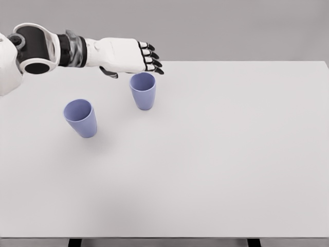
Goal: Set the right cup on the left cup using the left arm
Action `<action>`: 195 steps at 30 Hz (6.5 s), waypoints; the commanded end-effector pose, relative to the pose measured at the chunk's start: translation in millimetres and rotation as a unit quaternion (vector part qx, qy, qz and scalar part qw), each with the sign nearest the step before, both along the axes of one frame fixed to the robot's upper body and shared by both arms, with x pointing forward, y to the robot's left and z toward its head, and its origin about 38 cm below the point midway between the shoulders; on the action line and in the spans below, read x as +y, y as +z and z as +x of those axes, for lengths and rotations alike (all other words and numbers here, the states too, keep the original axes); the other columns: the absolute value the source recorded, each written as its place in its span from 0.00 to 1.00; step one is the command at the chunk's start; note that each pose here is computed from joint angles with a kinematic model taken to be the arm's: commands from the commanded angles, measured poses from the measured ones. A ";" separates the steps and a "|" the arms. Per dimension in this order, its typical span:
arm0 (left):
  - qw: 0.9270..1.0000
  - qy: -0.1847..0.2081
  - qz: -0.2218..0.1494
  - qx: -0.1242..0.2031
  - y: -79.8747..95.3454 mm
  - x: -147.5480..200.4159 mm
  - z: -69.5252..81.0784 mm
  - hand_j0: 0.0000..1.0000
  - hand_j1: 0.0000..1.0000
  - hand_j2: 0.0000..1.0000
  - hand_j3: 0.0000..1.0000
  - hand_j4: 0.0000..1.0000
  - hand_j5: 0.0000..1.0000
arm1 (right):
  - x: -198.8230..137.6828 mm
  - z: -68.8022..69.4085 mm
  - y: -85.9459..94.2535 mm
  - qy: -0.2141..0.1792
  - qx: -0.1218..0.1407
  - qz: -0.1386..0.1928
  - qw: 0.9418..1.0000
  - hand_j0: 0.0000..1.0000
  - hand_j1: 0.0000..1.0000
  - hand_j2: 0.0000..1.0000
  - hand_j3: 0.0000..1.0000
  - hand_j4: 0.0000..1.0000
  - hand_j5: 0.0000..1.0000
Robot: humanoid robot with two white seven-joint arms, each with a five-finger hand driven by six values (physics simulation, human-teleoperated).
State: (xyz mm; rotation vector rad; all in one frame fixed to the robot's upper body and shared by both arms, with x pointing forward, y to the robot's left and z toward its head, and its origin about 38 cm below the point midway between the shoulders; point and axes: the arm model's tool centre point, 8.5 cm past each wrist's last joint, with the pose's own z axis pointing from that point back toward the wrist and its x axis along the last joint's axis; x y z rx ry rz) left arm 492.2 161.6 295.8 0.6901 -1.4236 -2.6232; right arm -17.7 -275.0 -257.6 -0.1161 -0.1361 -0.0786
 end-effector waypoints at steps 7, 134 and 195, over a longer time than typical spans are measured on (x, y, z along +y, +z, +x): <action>1.000 0.000 0.026 0.006 -25.4 -20.5 9.5 1.00 1.00 1.00 1.00 1.00 1.00 | 0.0 0.1 0.0 0.000 0.000 0.000 1.000 1.00 1.00 1.00 1.00 1.00 1.00; 0.988 0.145 0.010 -0.059 39.4 121.9 5.1 0.72 0.72 0.72 0.72 0.72 0.72 | -0.1 0.1 0.0 0.000 0.000 0.000 1.000 1.00 1.00 1.00 1.00 1.00 1.00; 0.995 0.089 0.006 -0.037 58.1 156.6 -108.2 0.73 0.73 0.73 0.73 0.73 0.73 | 0.0 0.1 0.0 0.000 0.000 0.000 1.000 1.00 1.00 1.00 1.00 1.00 1.00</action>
